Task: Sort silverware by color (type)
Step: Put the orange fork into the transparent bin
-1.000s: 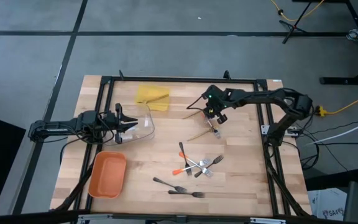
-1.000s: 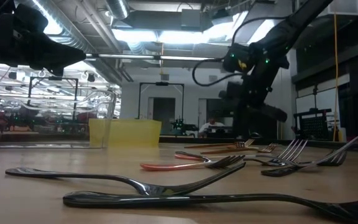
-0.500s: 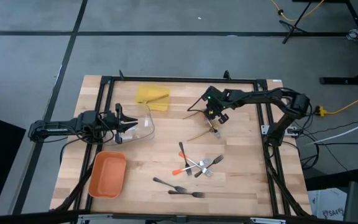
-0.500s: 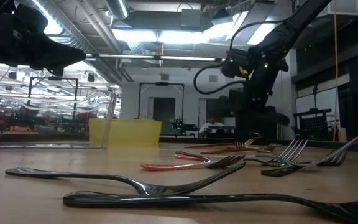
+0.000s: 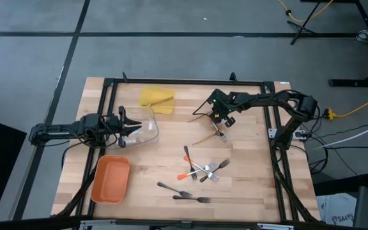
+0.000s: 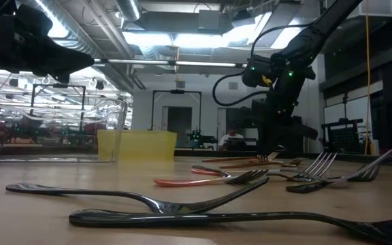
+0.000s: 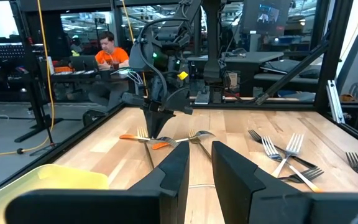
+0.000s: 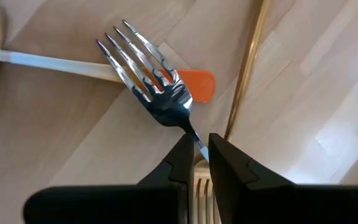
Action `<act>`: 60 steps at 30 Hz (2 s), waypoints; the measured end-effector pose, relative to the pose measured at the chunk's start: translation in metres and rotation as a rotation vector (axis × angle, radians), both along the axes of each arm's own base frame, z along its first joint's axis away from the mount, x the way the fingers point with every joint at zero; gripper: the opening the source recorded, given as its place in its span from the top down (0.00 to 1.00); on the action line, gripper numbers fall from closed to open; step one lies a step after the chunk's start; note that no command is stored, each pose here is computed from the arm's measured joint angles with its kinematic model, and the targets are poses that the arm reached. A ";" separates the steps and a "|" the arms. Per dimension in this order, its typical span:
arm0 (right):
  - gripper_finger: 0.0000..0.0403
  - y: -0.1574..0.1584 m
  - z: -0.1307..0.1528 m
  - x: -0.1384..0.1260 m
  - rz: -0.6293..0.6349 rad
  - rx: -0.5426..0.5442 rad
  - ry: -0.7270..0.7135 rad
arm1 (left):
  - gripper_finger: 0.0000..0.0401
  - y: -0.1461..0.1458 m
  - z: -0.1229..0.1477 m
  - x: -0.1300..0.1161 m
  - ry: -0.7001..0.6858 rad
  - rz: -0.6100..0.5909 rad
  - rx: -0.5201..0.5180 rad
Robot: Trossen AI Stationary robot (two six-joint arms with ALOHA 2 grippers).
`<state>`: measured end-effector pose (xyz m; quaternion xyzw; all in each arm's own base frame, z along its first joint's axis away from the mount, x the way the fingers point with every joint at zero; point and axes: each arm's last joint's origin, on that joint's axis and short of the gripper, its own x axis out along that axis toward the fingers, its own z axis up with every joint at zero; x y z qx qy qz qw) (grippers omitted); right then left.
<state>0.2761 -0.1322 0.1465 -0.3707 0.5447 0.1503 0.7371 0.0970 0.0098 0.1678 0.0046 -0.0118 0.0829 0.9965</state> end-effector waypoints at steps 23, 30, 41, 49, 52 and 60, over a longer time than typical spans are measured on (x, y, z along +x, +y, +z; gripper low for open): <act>0.90 -0.001 0.000 0.000 0.020 -0.047 0.023 | 0.84 0.000 0.000 0.000 0.000 0.000 0.000; 0.90 -0.001 0.000 0.000 0.076 -0.062 0.033 | 0.84 0.000 0.000 0.000 0.000 0.000 0.000; 0.90 0.000 0.000 0.000 0.091 -0.035 0.018 | 0.84 0.000 0.000 0.000 0.000 0.000 0.000; 0.90 -0.001 -0.010 0.003 0.089 -0.032 0.046 | 0.84 0.000 0.000 0.000 0.000 0.000 -0.001; 0.90 -0.002 -0.013 0.003 0.092 -0.030 0.055 | 0.84 0.000 0.000 0.000 0.000 0.000 -0.001; 0.90 -0.001 -0.015 0.003 0.115 -0.024 0.064 | 0.84 0.000 0.000 0.000 -0.001 0.003 -0.001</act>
